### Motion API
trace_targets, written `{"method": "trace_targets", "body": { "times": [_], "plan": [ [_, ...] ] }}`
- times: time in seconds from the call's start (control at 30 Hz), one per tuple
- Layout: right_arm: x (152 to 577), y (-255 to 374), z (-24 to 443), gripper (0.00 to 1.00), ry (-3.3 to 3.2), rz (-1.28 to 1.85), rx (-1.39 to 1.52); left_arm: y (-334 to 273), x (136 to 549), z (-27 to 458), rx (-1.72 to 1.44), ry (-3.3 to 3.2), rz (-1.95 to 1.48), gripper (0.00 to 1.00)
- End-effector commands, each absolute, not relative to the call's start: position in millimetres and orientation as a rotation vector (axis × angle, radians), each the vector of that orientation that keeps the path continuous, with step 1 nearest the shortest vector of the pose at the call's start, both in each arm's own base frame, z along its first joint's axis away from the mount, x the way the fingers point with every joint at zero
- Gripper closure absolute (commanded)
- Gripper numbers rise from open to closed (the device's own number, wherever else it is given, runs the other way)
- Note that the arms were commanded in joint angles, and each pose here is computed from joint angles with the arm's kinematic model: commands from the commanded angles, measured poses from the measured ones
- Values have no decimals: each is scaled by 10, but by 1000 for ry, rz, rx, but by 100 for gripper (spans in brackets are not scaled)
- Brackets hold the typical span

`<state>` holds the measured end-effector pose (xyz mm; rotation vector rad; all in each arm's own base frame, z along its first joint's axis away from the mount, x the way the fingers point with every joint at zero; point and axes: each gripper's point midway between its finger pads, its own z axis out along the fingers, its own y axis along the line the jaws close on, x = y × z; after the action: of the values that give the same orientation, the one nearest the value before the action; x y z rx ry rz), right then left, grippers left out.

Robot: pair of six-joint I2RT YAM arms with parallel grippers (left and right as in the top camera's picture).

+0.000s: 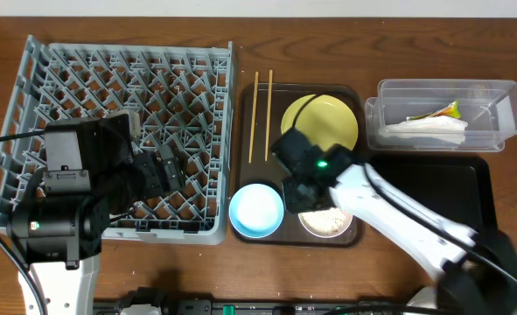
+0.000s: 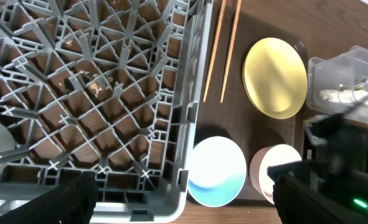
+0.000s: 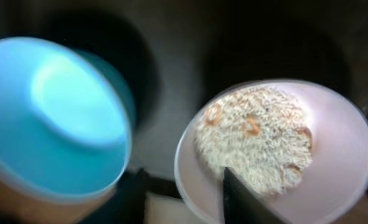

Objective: Sort waste into correct bins and load items into the dishwasher
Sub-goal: 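Grasp the pink bowl of rice with the right gripper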

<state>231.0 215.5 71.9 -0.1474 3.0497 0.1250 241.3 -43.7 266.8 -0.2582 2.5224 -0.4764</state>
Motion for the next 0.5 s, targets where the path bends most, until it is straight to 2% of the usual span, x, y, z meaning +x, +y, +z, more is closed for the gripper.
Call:
{"method": "trace_targets", "body": {
  "times": [0.0,0.2,0.47],
  "plan": [
    [2405,2098,582,71,3038,12,-57,-417,2427,2687,-231,2521,-447,7],
    [2338,2202,336,73,3105,13,-66,-417,2420,2665,-235,2532,-447,7],
    [2404,2057,213,89,3164,8,69,-418,2399,2625,-241,2551,-448,7]
  ]
}}
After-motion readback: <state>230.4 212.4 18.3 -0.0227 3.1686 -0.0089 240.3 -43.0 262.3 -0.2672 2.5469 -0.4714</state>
